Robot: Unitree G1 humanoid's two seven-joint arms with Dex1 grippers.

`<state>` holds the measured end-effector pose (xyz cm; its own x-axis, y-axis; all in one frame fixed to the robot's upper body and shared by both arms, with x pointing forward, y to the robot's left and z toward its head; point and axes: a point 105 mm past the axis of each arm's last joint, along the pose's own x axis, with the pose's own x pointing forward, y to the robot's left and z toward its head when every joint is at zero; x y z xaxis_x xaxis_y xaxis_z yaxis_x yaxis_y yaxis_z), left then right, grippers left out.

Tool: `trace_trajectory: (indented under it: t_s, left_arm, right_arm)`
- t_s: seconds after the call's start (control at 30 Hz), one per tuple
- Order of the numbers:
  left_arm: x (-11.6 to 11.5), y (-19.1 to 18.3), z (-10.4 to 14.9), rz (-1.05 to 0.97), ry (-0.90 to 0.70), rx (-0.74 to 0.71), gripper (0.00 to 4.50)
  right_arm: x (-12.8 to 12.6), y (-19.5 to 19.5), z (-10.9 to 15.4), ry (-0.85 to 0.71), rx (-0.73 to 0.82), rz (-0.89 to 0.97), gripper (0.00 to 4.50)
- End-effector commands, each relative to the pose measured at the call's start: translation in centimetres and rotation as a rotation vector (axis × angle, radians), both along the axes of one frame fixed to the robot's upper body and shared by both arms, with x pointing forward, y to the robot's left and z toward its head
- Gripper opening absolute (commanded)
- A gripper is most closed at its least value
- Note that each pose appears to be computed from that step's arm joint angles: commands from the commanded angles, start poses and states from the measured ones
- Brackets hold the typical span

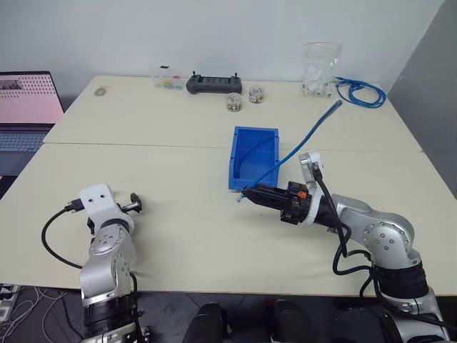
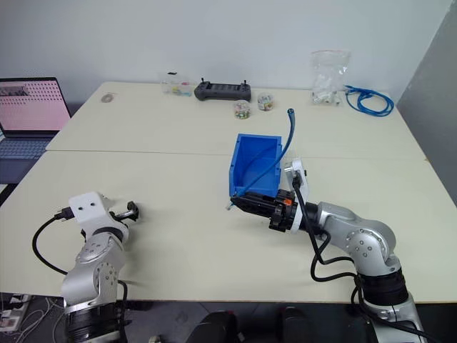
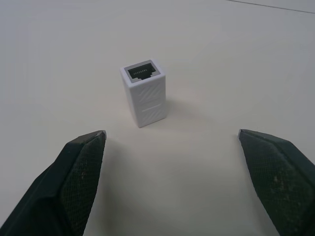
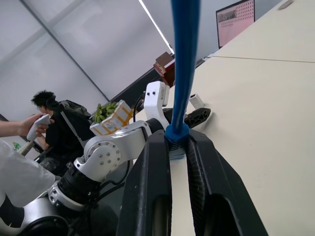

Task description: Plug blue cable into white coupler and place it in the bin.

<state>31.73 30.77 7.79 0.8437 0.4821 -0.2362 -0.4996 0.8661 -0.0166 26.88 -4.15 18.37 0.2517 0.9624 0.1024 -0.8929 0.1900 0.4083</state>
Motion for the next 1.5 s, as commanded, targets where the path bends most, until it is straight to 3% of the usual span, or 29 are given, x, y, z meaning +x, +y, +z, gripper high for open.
trace_trajectory:
  t_s: [0.03, 0.5, 0.77, 1.0, 1.07, 1.2, 1.33, 1.5]
  left_arm:
    - [0.3, 1.3, 1.5, 0.047, -0.036, 0.026, 4.5]
    - [1.4, 2.4, 2.2, 0.093, -0.045, 0.053, 4.5]
    - [1.7, 2.9, 2.0, 0.115, -0.041, 0.057, 2.87]
    - [1.6, 3.2, 2.1, 0.125, -0.039, 0.073, 1.11]
    - [1.6, 3.2, 2.1, 0.124, -0.038, 0.074, 0.78]
    - [1.1, 2.7, 1.5, 0.098, -0.019, 0.075, 0.77]
    - [0.9, 0.7, 1.3, -0.059, -0.022, 0.064, 0.77]
    - [0.7, -6.9, 0.3, -0.566, 0.026, 0.032, 0.76]
  right_arm:
    - [-0.3, 0.1, 1.1, -0.044, 0.025, 0.015, 0.15]
    - [-0.4, 0.3, 1.1, -0.046, 0.017, 0.018, 0.15]
    - [-0.4, 0.2, 1.1, -0.043, 0.016, 0.017, 0.15]
    - [-0.3, 0.1, 1.1, -0.044, 0.016, 0.011, 0.15]
    - [-0.3, 0.1, 1.1, -0.045, 0.017, 0.01, 0.15]
    - [-0.2, 0.1, 1.1, -0.049, 0.015, 0.004, 0.15]
    - [-0.1, -0.3, 0.9, -0.054, 0.006, -0.012, 0.15]
    - [-0.3, -1.5, 0.4, -0.068, -0.036, -0.054, 0.15]
